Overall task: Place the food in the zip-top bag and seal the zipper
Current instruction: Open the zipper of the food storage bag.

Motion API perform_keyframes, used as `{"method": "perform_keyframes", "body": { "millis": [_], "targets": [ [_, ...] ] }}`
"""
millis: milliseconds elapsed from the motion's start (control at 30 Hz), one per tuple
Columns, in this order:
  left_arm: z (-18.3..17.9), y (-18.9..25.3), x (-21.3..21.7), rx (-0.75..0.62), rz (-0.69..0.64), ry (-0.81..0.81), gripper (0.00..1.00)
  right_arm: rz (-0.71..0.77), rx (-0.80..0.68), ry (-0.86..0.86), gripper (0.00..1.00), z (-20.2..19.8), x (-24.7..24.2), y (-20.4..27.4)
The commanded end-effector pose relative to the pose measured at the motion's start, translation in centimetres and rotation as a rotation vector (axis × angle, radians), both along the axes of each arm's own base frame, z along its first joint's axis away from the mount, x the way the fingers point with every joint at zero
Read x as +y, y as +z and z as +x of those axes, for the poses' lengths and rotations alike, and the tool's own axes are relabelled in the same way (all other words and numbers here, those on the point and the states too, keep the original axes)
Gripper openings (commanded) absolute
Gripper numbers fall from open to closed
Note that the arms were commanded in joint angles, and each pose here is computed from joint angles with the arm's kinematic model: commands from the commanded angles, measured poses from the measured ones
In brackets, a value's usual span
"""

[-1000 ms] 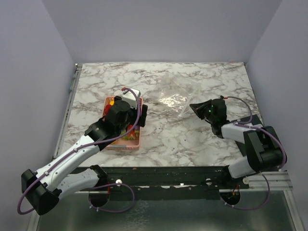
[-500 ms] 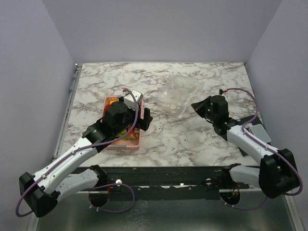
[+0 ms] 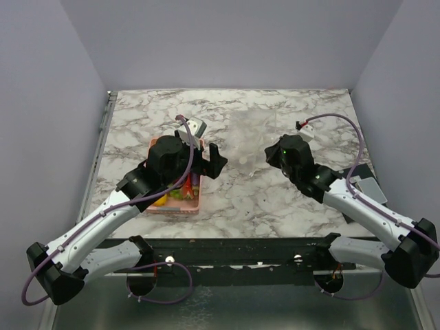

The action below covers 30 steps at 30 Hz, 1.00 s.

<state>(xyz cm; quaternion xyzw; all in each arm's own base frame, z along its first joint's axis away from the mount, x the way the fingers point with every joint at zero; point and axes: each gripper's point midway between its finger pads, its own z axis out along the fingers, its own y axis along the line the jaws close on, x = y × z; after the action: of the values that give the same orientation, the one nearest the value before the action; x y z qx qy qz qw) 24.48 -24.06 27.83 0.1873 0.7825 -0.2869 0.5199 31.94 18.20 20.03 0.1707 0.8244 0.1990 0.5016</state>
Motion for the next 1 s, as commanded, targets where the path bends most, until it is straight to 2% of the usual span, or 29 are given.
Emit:
{"method": "perform_keyframes", "body": {
  "millis": [0, 300, 700, 967],
  "targets": [
    [-0.4, 2.8, -1.7, 0.011, -0.089, -0.023, 0.95, -0.136, -0.046, -0.054, 0.0, -0.7, -0.4, 2.4],
    [-0.1, 3.7, -3.3, 0.056, -0.114, 0.011, 0.94, -0.28, -0.102, -0.015, 0.01, -1.9, 3.1, 6.3],
    [0.8, 0.8, -5.1, 0.124, -0.075, 0.113, 0.92, -0.336, -0.099, 0.009, 0.01, -2.8, 5.4, 5.6],
    [2.5, -0.3, -5.8, 0.139, -0.054, 0.203, 0.87, -0.329, -0.095, 0.03, 0.01, -3.5, 5.8, 4.8]
  ]
}}
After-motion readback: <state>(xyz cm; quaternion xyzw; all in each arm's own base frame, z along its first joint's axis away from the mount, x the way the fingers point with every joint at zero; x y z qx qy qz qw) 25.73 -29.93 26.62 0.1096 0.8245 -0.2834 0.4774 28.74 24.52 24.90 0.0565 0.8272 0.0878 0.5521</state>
